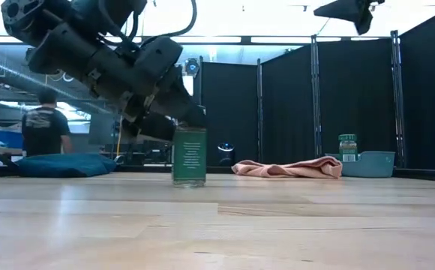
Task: Sort spices by type
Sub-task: Put the green seasoning bottle into the blue bin
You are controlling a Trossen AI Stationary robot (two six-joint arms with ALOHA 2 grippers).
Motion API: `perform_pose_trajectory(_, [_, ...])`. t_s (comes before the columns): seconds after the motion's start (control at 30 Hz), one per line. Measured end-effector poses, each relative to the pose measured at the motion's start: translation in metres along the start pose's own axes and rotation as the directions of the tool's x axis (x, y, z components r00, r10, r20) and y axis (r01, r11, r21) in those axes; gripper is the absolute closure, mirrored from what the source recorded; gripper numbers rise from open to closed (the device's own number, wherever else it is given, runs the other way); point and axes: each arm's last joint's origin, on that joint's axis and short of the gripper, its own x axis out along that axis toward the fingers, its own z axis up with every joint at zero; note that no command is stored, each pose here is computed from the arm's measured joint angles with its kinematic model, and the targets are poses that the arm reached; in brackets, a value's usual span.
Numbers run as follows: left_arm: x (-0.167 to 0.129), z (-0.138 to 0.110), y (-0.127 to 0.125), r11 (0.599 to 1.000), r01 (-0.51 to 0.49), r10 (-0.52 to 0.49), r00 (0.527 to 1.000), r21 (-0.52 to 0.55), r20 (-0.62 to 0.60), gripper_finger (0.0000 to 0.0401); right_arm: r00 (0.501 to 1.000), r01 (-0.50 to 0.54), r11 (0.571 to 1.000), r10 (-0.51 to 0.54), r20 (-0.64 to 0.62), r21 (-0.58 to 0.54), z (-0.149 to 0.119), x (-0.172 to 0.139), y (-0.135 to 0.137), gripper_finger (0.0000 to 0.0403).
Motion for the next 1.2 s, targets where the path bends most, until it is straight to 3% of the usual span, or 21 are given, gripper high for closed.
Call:
perform_pose_trajectory(0.2, [0.000, 0.005, -0.004, 1.000, 0.016, -0.016, 1.000, 0.025, 0.009, 0.0062, 0.997, -0.053, 0.991, 0.045, -0.068, -0.122, -0.016, 0.035, 0.016, 0.0169])
perform_pose_trajectory(0.37, [-0.001, -0.001, -0.002, 0.999, 0.008, -0.006, 0.999, 0.054, -0.053, 0.0062, 0.996, -0.060, 0.973, 0.046, -0.070, -0.222, -0.030, 0.063, 0.026, 0.0166])
perform_pose_trajectory(0.6, [-0.005, -0.008, -0.005, 0.996, 0.005, 0.002, 0.997, 0.087, -0.082, 0.0062, 0.992, -0.059, 0.964, 0.028, -0.123, -0.258, -0.051, 0.092, 0.035, 0.0143])
perform_pose_trajectory(0.93, [-0.006, -0.012, -0.004, 0.994, -0.013, 0.025, 0.994, 0.109, -0.106, 0.0062, 0.970, -0.143, 0.938, 0.068, -0.235, -0.316, -0.067, 0.144, 0.061, 0.0095])
perform_pose_trajectory(1.2, [-0.006, -0.012, -0.004, 0.994, -0.018, 0.030, 0.994, 0.110, -0.106, 0.0062, 0.951, -0.182, 0.917, 0.073, -0.301, -0.354, -0.084, 0.177, 0.072, 0.0090])
